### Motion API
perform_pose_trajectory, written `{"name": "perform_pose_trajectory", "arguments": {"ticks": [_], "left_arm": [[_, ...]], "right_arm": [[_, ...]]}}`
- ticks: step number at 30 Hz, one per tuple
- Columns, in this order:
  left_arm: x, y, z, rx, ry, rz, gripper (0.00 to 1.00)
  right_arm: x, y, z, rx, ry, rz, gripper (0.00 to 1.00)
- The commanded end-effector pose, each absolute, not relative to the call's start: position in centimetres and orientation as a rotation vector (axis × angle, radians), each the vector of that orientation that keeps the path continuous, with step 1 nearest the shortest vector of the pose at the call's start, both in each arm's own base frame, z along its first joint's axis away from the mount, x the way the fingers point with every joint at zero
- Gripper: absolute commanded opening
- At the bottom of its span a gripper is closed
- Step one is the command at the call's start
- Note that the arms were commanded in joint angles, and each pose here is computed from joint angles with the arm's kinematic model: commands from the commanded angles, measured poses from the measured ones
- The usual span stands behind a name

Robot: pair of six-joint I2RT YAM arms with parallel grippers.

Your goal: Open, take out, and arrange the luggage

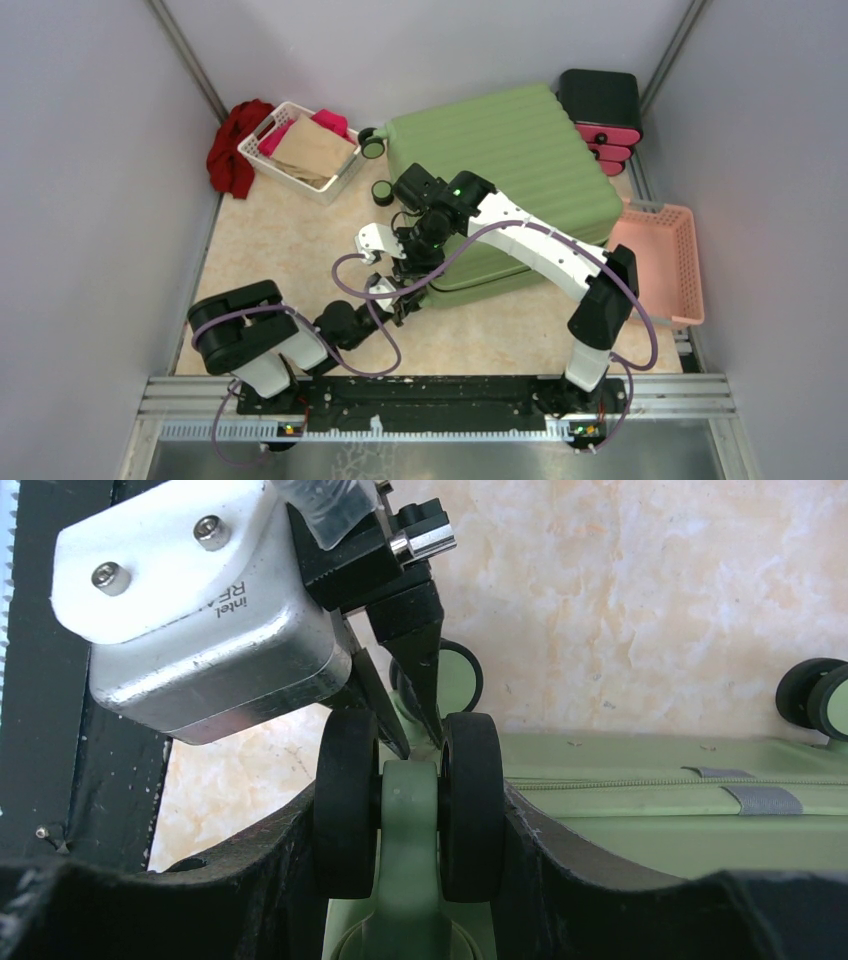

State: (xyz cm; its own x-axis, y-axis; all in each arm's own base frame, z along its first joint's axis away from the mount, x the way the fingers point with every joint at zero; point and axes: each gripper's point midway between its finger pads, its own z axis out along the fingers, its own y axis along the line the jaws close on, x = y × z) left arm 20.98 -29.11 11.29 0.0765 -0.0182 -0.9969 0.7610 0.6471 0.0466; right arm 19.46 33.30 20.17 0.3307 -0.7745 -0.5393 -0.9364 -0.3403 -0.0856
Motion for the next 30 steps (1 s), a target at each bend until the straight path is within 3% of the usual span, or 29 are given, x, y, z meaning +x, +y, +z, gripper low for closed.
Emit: {"name": "perform_pose_trajectory", "arguments": {"ticks": [1,4,8,11,15,18,22,25,30], "left_arm": [[20.7,-29.31,18.2,0.545,1.156,-0.749,0.23],[20.93,-29.22,18.2,0.535,1.159,-0.738,0.12],[20.97,-29.12,18.26,0.534,1.158,-0.732,0.12],[21.04,-29.15,18.2,0.532,1.161,-0.731,0.13],[21.11,-29.39,18.13,0.528,1.165,-0.74,0.24],[21.07,-29.64,18.24,0.532,1.16,-0.748,0.24],[21.13,-29.64,18.35,0.53,1.157,-0.746,0.18],[21.35,-29.43,18.4,0.516,1.161,-0.735,0.02],[21.46,-29.19,18.74,0.501,1.156,-0.727,0.0]], "right_arm": [[17.51,33.39,23.73,-2.165,1.468,0.688,0.0],[17.46,33.32,23.76,-2.165,1.468,0.687,0.0],[17.52,33.34,23.72,-2.165,1.469,0.685,0.0],[17.52,33.36,23.7,-2.165,1.469,0.685,0.0],[17.51,33.3,23.65,-2.167,1.472,0.684,0.0],[17.52,33.27,23.6,-2.167,1.475,0.683,0.0],[17.49,33.22,23.57,-2.167,1.475,0.683,0.0],[17.49,33.22,23.53,-2.168,1.475,0.682,0.0],[17.46,33.18,23.48,-2.169,1.477,0.683,0.0]]}}
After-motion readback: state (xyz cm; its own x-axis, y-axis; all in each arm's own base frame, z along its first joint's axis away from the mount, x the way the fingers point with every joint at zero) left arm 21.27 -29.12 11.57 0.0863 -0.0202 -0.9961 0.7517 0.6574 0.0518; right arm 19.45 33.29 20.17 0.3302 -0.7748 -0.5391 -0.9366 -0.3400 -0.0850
